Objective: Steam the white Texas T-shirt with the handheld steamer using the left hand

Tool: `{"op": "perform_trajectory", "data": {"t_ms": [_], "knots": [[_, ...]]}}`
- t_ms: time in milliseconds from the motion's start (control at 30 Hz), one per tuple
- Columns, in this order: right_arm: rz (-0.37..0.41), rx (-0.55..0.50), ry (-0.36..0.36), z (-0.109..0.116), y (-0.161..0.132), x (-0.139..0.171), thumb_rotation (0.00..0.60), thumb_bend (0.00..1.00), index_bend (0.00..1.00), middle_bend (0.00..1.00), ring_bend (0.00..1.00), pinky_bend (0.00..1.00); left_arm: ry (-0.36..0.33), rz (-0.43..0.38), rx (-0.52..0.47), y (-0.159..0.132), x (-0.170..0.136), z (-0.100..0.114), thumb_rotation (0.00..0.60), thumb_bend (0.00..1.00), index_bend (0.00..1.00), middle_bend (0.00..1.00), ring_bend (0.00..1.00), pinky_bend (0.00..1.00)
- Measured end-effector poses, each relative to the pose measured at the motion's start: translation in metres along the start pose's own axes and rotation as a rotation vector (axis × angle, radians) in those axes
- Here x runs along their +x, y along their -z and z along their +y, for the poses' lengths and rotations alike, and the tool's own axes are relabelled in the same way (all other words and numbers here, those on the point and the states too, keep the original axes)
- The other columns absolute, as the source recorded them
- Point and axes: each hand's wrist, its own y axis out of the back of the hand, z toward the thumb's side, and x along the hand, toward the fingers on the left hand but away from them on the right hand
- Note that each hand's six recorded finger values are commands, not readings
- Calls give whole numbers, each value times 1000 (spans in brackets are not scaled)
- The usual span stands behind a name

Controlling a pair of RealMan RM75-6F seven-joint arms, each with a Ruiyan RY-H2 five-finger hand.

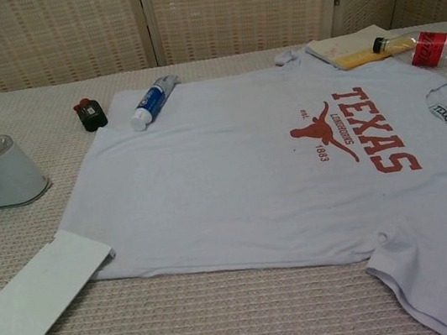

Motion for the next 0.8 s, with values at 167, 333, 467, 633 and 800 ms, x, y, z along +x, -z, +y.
{"op": "perform_trajectory", "data": {"t_ms": [167, 333, 467, 633, 800], "knots": [[0, -4, -10, -3, -2, -1, 600, 91, 0, 6, 0, 0, 25, -25, -7, -2, 2, -9, 600, 370, 721, 730, 568, 514], [-4, -8, -50, -10, -3, 0, 600, 90, 0, 7, 0, 0, 53, -62, -37, -6, 3, -17, 600, 378, 827, 879, 711, 634], [7, -7, -126, -23, -6, 1, 600, 236, 0, 25, 0, 8, 50, -91, -79, -9, 4, -18, 600, 416, 861, 967, 788, 675], [39, -41, -251, -44, -17, 0, 600, 522, 0, 45, 0, 15, 13, -130, -173, -12, 5, -11, 600, 429, 867, 1000, 855, 710], [103, -65, -367, -66, -32, -4, 600, 807, 0, 60, 0, 14, -7, -171, -262, -15, 5, -2, 600, 430, 921, 1000, 901, 728]]}}
